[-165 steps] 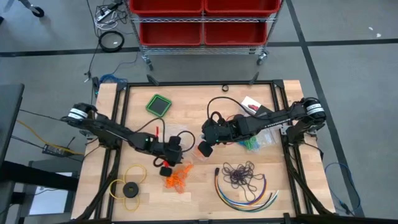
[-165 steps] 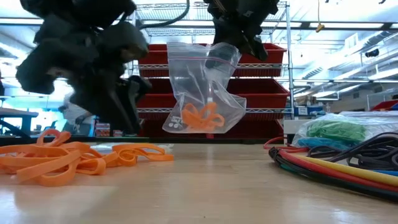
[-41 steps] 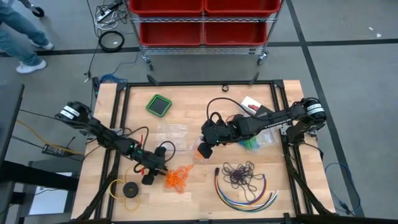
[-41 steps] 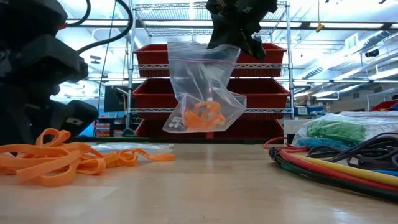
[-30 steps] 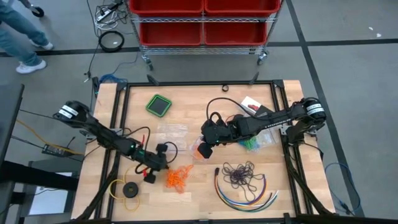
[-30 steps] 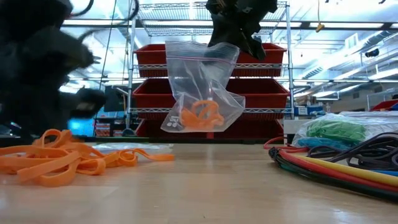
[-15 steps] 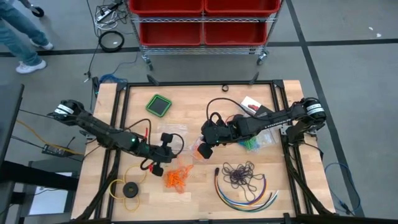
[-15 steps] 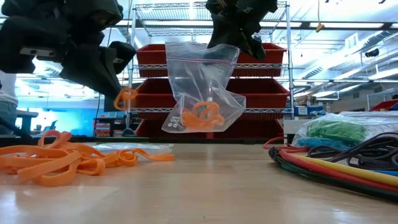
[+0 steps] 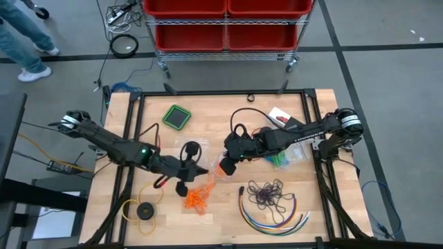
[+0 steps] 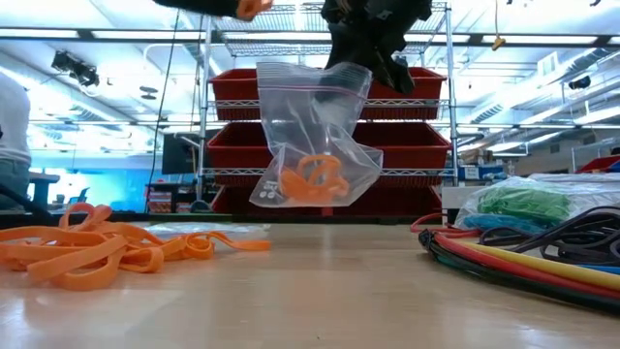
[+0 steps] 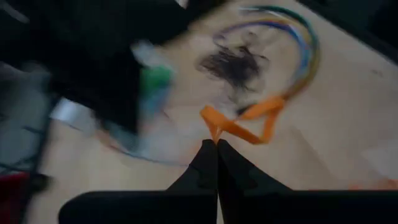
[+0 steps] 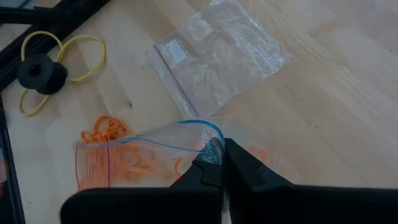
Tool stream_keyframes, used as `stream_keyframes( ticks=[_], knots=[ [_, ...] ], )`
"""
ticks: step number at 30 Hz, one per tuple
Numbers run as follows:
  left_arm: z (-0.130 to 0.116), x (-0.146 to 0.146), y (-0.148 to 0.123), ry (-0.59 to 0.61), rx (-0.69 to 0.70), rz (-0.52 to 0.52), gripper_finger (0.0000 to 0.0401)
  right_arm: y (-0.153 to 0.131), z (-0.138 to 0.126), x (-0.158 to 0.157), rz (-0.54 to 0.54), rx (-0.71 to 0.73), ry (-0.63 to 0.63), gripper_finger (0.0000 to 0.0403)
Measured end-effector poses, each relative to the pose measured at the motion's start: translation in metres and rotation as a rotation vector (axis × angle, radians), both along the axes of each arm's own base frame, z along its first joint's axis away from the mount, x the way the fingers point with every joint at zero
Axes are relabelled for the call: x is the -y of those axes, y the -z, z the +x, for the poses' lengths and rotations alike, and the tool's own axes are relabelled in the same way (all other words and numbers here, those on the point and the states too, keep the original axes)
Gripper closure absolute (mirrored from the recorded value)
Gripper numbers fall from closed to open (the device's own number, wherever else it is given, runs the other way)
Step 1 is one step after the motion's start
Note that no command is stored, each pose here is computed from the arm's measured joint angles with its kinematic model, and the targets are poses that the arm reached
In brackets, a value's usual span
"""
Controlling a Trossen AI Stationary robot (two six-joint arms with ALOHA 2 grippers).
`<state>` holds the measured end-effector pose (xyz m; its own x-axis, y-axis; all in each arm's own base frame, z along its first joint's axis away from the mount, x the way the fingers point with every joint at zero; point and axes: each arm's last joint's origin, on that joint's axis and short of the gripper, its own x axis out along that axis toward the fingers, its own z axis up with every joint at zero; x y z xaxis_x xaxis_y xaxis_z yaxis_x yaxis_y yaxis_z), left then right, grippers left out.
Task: Sort rubber bands
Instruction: Put the orange rubber band into the transparent zip bag
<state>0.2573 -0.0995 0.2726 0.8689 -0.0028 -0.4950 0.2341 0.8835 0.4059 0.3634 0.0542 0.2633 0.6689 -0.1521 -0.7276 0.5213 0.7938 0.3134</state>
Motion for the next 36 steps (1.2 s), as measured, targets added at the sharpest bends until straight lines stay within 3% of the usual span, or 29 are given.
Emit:
stream_keyframes(
  ticks=[7,18,26,30,36],
  knots=[
    [0.006,-0.011,-0.014,-0.05,0.02,0.084,0.0401,0.0,0.0,0.0,0.004,0.0,-0.001,0.0403],
    [0.03,-0.013,0.02,-0.101,-0.085,0.282,0.0401,-0.001,0.002,0.001,0.017,0.025,0.012,0.0403],
    [0.033,-0.012,0.021,-0.106,-0.063,0.308,0.0399,-0.001,0.002,0.002,0.017,0.025,0.014,0.0403],
    [0.033,-0.009,0.022,-0.018,-0.084,0.29,0.0355,-0.001,0.002,0.002,0.017,0.025,0.014,0.0403],
    [0.033,-0.011,0.021,-0.084,-0.068,0.291,0.0234,-0.001,0.002,0.002,0.015,0.024,0.012,0.0403]
  ],
)
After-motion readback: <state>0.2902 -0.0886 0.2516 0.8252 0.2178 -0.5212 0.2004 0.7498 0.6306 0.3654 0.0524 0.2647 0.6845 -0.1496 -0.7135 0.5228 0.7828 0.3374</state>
